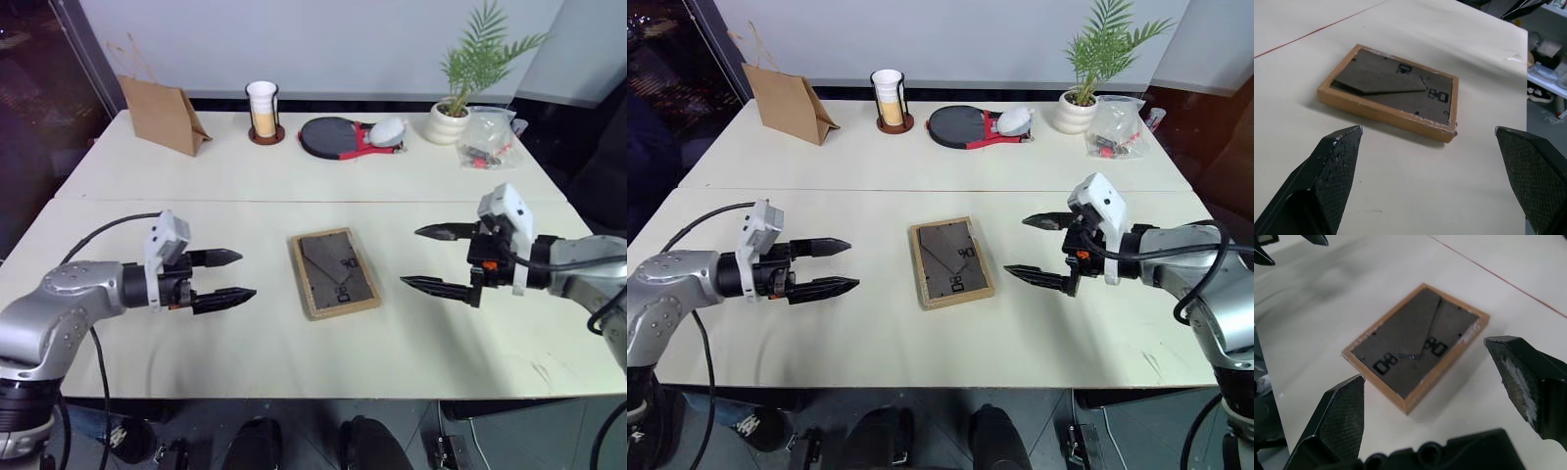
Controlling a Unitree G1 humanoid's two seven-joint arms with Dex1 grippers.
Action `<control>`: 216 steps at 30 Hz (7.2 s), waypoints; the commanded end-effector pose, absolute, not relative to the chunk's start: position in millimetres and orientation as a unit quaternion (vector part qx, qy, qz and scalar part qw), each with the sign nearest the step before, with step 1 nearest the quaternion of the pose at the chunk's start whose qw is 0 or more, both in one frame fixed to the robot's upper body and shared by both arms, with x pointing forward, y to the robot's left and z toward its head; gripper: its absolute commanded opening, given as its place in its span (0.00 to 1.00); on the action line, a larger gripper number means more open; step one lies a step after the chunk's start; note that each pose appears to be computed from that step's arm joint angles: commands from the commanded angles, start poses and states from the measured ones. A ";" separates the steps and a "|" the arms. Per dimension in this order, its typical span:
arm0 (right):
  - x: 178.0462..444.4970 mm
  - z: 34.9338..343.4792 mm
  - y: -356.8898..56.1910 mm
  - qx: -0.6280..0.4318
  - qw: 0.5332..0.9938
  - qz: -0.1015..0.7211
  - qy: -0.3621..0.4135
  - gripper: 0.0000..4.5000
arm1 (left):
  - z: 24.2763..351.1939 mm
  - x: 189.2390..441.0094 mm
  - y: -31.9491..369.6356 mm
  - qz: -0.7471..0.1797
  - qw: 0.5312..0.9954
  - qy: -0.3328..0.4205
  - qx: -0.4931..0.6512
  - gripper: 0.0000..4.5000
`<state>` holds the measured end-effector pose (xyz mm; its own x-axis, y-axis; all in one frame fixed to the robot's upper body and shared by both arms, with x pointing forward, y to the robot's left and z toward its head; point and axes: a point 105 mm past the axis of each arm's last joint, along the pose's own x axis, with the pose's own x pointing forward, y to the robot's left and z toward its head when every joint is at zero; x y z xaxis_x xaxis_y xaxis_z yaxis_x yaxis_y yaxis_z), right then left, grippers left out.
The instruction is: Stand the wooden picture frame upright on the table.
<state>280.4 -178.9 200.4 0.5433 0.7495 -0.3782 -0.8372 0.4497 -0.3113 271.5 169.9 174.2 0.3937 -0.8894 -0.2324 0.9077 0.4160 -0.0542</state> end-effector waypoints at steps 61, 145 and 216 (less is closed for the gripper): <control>322.2 87.8 -98.8 -0.206 0.866 0.431 0.147 0.00 | 79.7 318.2 112.7 -0.452 0.875 0.125 0.121 0.01; 327.5 216.9 -68.6 -0.082 0.856 0.505 0.068 0.60 | 109.5 257.6 103.8 -0.454 0.711 0.254 -0.472 0.25; 338.9 196.4 -112.2 -0.582 0.679 0.397 -0.207 0.99 | 88.8 244.5 130.6 -0.467 0.688 0.220 -0.510 0.25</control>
<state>342.5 -118.3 186.3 0.6165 0.7489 -0.2431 -0.4572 0.0891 -0.8849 245.4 126.2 80.2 0.4702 -0.8750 0.1149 0.3962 0.0930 -0.9134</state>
